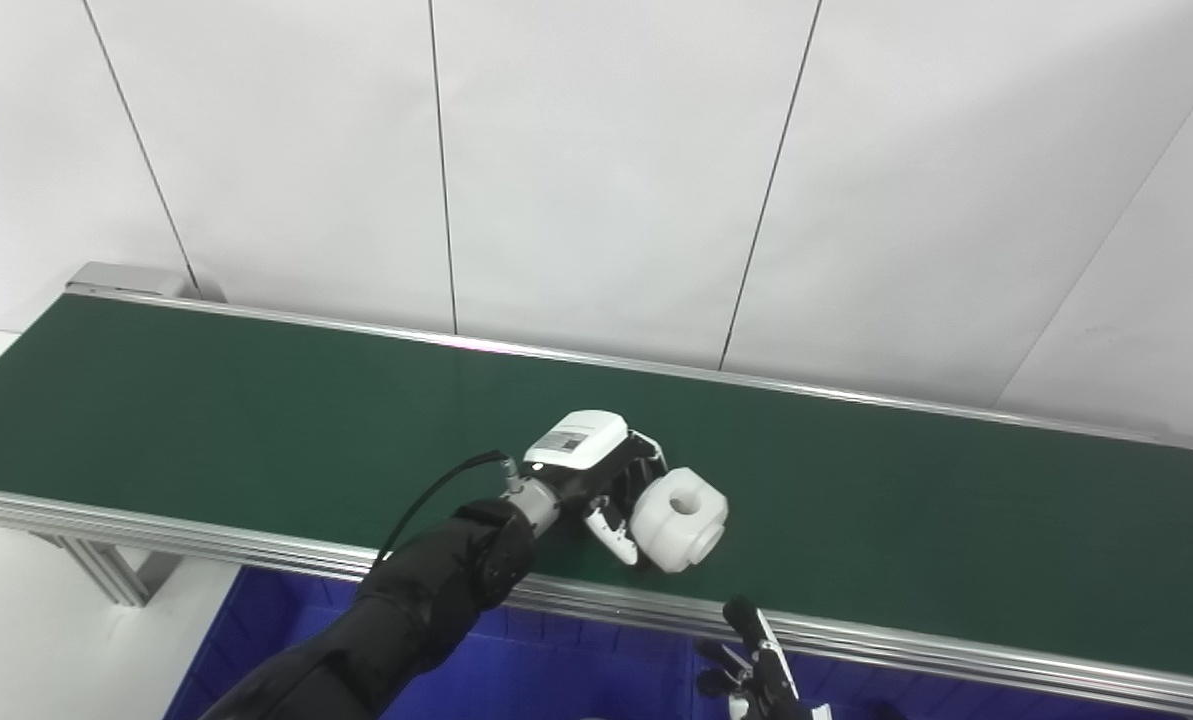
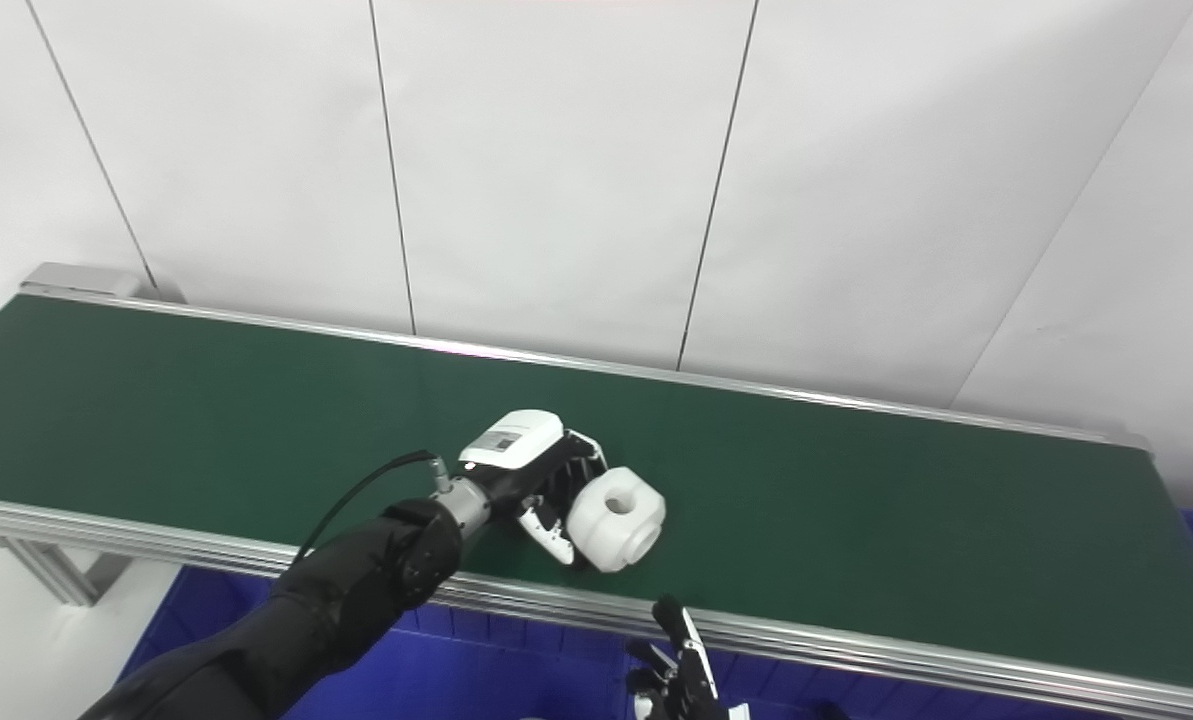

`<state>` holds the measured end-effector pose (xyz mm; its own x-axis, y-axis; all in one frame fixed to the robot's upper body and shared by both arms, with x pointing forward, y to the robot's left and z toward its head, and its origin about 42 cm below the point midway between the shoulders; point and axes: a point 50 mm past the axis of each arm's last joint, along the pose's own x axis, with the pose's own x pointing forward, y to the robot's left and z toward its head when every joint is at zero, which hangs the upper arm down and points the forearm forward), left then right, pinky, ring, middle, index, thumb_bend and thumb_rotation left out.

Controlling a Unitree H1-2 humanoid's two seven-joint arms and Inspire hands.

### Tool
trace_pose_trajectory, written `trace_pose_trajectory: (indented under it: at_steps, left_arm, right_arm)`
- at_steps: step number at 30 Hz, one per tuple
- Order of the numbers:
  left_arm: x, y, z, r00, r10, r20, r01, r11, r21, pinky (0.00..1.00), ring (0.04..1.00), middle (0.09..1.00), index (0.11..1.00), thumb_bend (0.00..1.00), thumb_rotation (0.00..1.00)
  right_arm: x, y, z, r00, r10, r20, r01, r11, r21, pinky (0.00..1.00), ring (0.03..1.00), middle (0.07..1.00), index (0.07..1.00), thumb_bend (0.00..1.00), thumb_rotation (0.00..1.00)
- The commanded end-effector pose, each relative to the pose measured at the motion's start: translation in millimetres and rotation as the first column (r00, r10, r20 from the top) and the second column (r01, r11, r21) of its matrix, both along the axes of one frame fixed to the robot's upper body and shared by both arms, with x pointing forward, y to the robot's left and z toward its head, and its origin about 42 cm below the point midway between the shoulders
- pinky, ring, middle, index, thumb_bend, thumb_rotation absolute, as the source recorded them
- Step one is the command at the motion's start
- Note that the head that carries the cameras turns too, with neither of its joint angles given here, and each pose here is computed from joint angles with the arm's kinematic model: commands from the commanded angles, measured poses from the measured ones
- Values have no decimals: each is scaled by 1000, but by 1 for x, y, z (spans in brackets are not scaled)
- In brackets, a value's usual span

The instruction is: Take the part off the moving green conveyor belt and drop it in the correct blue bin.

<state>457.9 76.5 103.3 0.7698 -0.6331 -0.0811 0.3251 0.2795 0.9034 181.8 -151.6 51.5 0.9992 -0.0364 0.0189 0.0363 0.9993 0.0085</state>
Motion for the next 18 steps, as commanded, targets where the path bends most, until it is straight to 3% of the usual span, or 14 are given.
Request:
trace_pose_trajectory:
  at_steps: [1,8,15,18]
  left_arm:
    - [17,17,33,996,-7,94,7,1000,-7,398,470,495,488,518,0]
    - [1,54,62,989,-21,148,19,1000,19,397,472,510,476,517,0]
    - [-29,77,66,987,-15,157,3,997,71,497,530,525,464,515,0]
    - [-44,91,60,985,-15,170,4,998,68,453,494,517,467,517,0]
  right_arm:
    - [3,-5,10,1000,1,30,-2,1000,8,739,787,912,927,871,908]
    - [6,-32,16,1000,0,25,-1,1000,2,746,801,924,938,885,915]
    - [11,-64,18,1000,6,17,-6,1000,-2,761,808,924,944,870,919]
    - [15,-77,18,1000,14,13,-14,1000,-4,770,812,926,949,891,915]
